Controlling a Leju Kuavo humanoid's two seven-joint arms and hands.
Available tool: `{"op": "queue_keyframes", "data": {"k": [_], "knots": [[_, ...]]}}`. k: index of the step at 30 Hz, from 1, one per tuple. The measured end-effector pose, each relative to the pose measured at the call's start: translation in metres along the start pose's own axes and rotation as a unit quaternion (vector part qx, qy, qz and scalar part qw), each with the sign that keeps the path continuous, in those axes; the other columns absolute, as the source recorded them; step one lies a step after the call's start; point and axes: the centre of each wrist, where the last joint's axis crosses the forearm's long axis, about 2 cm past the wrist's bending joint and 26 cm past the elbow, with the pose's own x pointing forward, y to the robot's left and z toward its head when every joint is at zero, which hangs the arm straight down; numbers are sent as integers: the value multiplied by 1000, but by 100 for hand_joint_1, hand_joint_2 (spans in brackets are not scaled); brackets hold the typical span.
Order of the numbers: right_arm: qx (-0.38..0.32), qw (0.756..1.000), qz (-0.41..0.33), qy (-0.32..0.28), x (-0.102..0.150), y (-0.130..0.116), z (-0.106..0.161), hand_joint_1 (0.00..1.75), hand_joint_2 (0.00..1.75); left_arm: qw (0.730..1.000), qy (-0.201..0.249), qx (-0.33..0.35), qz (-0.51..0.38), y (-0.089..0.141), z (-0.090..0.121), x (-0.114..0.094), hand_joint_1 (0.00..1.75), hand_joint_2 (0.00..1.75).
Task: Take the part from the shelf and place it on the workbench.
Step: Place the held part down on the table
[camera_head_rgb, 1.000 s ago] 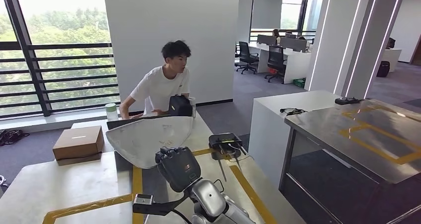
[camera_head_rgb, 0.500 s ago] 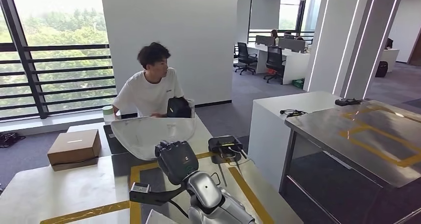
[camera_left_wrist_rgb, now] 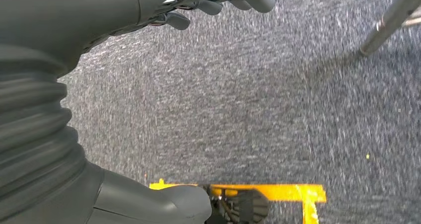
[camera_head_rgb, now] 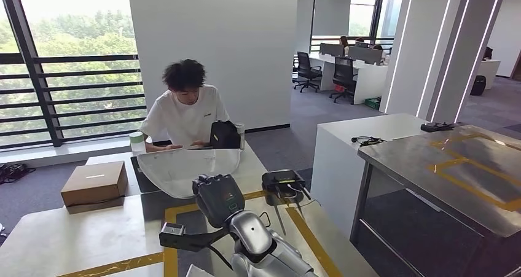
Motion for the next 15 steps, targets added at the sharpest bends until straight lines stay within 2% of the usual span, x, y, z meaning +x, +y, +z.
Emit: {"op": "queue_keyframes", "data": {"k": [15], "knots": [[30,999,-26,19,1,17,4,159,175,1000,2,0,1,-1,2,-3,0,175]]}}
